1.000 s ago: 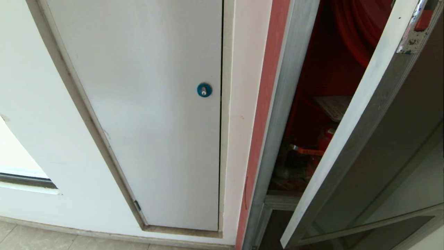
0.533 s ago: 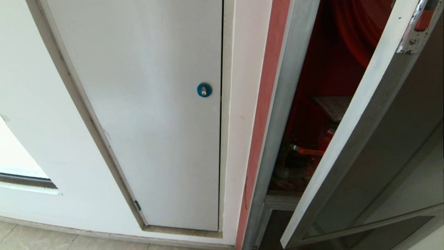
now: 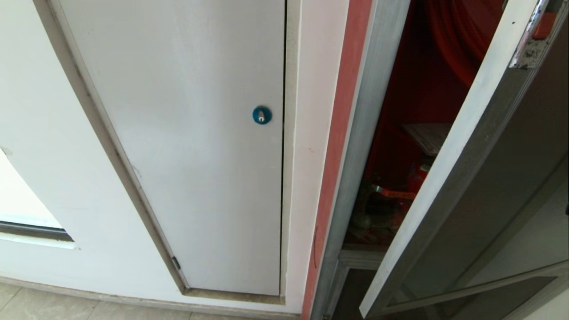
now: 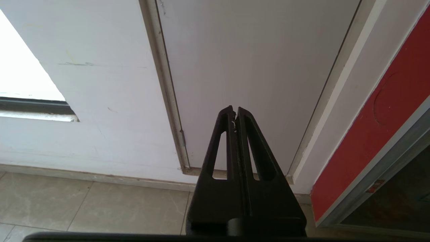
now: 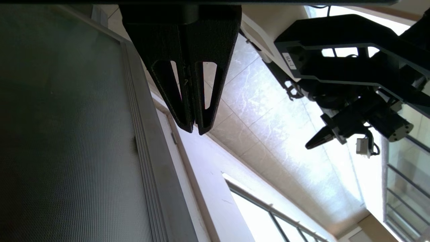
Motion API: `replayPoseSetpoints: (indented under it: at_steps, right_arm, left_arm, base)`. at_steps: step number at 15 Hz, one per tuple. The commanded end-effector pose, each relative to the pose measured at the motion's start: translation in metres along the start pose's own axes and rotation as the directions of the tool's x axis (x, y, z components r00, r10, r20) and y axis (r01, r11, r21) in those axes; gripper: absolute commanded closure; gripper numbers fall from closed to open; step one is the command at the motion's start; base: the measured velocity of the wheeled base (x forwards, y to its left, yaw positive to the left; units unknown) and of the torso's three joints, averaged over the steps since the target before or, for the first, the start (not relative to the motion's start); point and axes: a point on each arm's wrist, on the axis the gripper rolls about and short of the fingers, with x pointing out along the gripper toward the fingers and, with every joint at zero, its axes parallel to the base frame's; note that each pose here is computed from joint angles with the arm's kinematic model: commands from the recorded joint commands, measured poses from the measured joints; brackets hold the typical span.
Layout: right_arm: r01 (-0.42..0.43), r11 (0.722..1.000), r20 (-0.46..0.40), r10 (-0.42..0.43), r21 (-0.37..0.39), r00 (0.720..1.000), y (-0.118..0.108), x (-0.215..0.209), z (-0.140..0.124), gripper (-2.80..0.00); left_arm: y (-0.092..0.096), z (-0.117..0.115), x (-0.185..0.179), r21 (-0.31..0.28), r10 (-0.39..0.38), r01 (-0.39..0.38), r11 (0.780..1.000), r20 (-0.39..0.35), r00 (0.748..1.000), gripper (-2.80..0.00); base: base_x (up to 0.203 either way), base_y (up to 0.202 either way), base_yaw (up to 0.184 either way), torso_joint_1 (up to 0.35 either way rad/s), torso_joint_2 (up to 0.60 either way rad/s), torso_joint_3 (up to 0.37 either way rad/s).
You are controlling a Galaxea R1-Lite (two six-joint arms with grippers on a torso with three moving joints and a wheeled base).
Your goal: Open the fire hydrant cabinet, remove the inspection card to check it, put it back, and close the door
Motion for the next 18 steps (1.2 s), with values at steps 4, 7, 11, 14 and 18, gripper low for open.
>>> replayPoseSetpoints:
  at_steps: [4,7,11,14,18]
  right_arm:
    - [-0.035,0.999,-0.026,0.035,-0.004,0.999,-0.004,0.022,0.016,0.00]
    - [-0.043,0.999,-0.016,0.043,-0.015,0.999,-0.010,0.034,0.024,0.00]
    - [-0.034,0.999,-0.018,0.034,-0.008,0.999,-0.023,0.056,0.041,0.00]
    - [-0.022,1.000,-0.027,0.022,0.004,0.999,-0.033,0.071,0.050,0.00]
    - [0.007,1.000,-0.009,-0.007,-0.003,1.000,-0.044,0.089,0.064,0.00]
  left_arm:
    - [0.000,0.000,0.000,0.000,0.000,0.000,1.000,-0.003,1.000,0.00]
    - [0.000,0.000,0.000,0.000,0.001,-0.001,1.000,-0.003,1.000,0.00]
    - [0.000,0.000,0.000,0.000,0.001,-0.001,1.000,-0.003,1.000,0.00]
    - [0.000,0.000,0.000,0.000,0.002,-0.002,1.000,-0.003,1.000,0.00]
    - [0.000,0.000,0.000,0.000,0.001,-0.001,1.000,-0.003,1.000,0.00]
  base:
    - [0.000,0.000,0.000,0.000,0.00,0.000]
    - [0.000,0.000,0.000,0.000,0.00,0.000]
    - [0.000,0.000,0.000,0.000,0.00,0.000]
    - [0.000,0.000,0.000,0.000,0.00,0.000]
    - [0.000,0.000,0.000,0.000,0.00,0.000]
